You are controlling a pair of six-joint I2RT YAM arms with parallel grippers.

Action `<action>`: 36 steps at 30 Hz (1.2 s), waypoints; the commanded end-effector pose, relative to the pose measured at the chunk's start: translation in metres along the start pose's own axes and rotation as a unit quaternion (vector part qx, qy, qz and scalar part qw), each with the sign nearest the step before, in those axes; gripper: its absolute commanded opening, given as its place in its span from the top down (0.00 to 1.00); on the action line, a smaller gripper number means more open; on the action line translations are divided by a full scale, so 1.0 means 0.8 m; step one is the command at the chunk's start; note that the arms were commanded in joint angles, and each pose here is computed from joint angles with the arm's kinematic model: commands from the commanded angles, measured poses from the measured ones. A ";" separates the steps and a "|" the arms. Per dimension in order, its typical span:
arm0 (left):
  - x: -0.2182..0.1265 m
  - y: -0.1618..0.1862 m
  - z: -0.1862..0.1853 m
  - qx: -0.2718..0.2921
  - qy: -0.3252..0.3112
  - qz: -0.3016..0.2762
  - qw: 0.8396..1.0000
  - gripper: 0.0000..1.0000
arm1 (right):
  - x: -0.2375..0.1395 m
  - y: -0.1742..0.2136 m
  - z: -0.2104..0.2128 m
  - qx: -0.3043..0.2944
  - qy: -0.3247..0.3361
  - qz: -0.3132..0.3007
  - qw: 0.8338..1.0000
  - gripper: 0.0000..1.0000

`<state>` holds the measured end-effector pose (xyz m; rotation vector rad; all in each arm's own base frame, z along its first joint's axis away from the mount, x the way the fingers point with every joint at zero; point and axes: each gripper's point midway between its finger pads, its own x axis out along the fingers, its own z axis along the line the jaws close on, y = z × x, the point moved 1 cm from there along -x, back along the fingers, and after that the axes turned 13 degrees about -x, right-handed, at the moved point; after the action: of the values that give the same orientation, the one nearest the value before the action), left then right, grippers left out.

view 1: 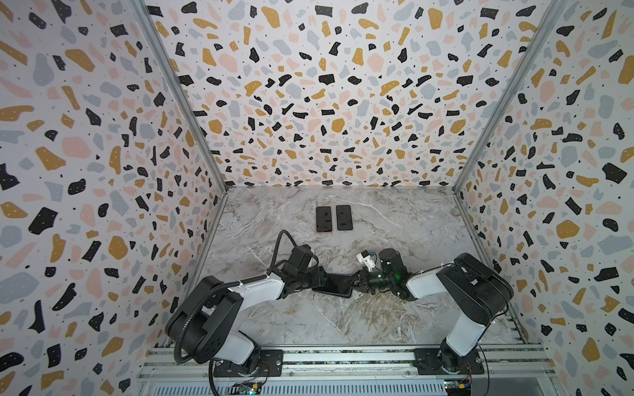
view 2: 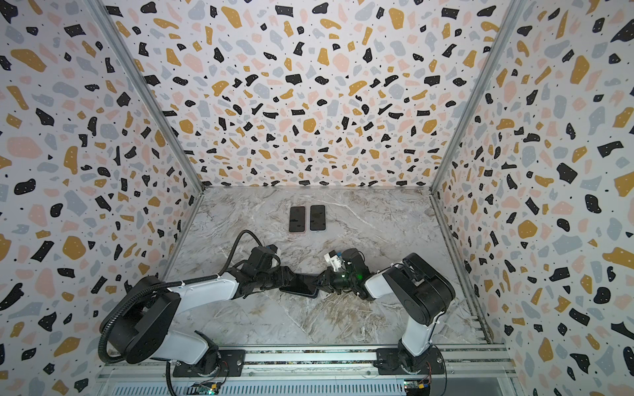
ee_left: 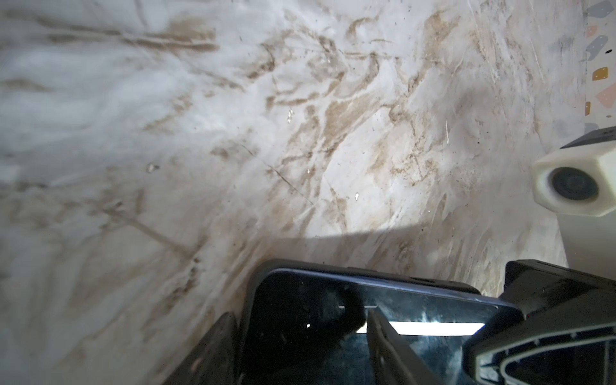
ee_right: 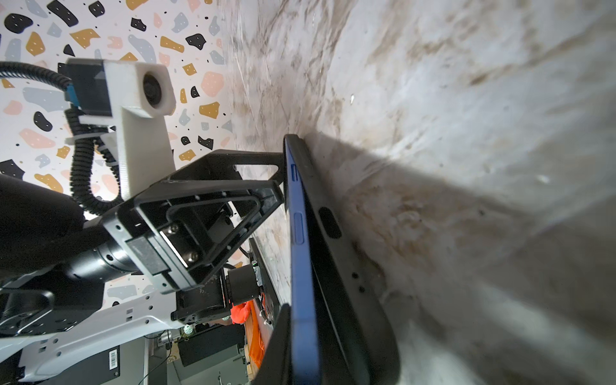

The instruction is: Put the phone into the phone case

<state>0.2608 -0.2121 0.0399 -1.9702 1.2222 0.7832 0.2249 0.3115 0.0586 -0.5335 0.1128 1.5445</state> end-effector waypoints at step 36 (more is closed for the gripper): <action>0.006 0.019 -0.015 0.022 0.015 0.039 0.999 0.38 | -0.001 0.020 -0.016 -0.007 0.091 0.032 0.995 0.60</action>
<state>0.2590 -0.2162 0.0399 -1.9381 1.2390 0.7679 0.2122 0.3073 0.0419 -0.6427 0.2378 1.5638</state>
